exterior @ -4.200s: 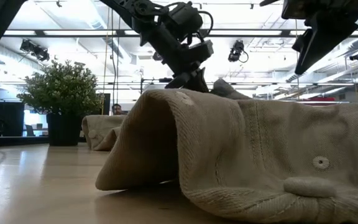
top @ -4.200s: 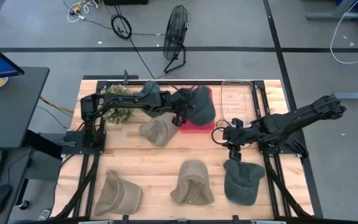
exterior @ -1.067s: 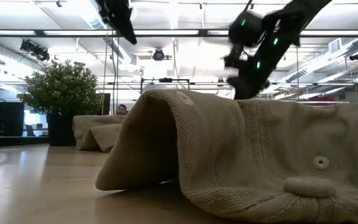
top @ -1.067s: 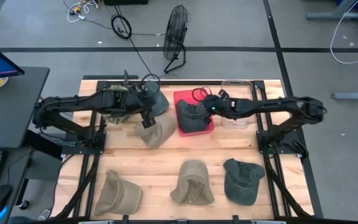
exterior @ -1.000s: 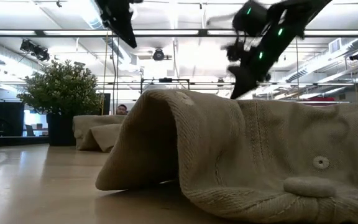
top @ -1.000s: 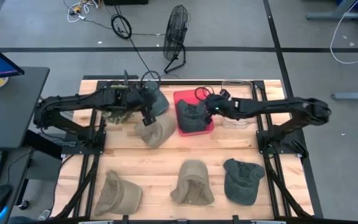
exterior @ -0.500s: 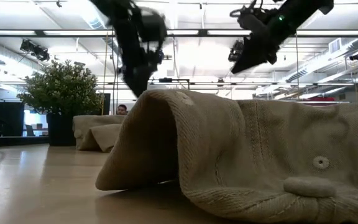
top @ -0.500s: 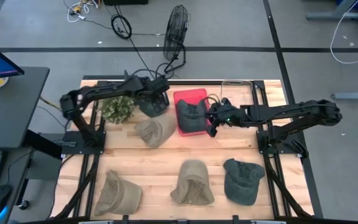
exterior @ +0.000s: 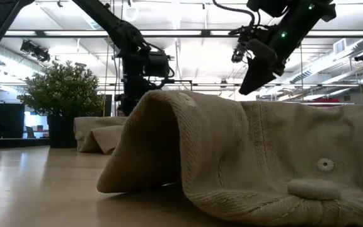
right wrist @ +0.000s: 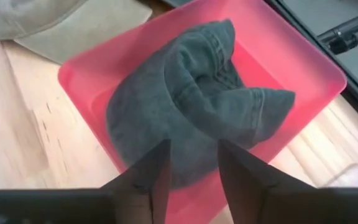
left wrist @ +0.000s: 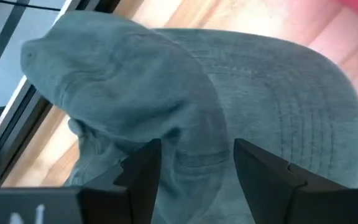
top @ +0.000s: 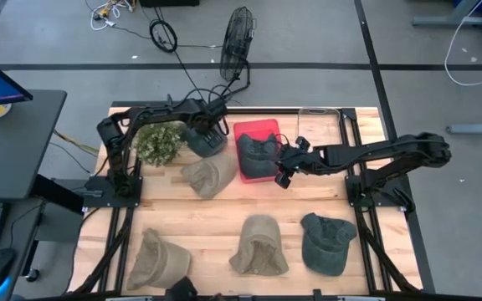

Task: Pick & Place hat
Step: Put the top black cap into the pink bin, then put the black cap into the pink bin, then put the bottom right brown cap into the transparent bin

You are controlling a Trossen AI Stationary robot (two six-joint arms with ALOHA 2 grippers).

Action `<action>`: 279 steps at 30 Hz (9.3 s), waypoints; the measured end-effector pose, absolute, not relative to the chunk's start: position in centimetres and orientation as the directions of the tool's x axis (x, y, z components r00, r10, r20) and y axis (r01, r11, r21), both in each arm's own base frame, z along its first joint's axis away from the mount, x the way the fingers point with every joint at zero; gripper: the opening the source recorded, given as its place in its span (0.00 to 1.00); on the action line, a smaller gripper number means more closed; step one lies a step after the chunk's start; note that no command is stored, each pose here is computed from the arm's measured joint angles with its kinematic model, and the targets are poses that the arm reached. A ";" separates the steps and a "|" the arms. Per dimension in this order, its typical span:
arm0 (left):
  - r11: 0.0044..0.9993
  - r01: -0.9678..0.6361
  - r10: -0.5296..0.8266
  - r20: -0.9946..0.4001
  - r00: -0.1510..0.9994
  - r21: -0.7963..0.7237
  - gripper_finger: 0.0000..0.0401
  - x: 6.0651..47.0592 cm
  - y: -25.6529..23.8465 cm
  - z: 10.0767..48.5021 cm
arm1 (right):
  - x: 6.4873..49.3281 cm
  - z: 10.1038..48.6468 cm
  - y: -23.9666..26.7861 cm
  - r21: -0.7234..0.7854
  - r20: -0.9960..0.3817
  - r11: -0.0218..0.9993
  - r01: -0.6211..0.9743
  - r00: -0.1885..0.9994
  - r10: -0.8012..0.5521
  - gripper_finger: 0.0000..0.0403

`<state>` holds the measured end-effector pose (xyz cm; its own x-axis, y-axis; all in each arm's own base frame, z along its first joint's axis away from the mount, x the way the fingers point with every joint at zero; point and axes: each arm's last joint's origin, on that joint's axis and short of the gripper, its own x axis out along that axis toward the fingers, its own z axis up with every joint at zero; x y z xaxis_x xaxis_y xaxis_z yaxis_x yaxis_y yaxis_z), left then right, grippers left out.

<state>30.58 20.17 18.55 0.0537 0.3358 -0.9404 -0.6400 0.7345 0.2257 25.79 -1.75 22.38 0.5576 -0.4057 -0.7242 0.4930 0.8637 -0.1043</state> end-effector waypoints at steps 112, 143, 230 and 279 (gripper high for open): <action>0.905 -0.353 0.397 -0.767 0.503 0.236 0.41 31.3 -3.6 29.7 | 15.9 22.9 14.3 0.394 -0.918 0.807 0.441 0.233 0.321 0.31; 0.926 -0.321 0.354 -0.752 0.556 0.198 0.41 30.3 -6.3 26.0 | 20.0 20.4 17.1 0.345 -0.931 0.781 0.520 0.293 0.217 0.01; 0.906 -0.373 0.407 -0.652 0.639 0.200 0.41 32.0 -3.1 27.2 | 28.5 22.7 15.5 0.091 -0.750 0.983 -0.157 0.639 0.171 0.47; 0.902 -0.396 0.406 -0.647 0.646 0.170 0.41 32.1 -3.2 27.2 | 20.5 32.9 10.5 -0.742 -0.590 0.670 0.016 0.458 -0.664 0.01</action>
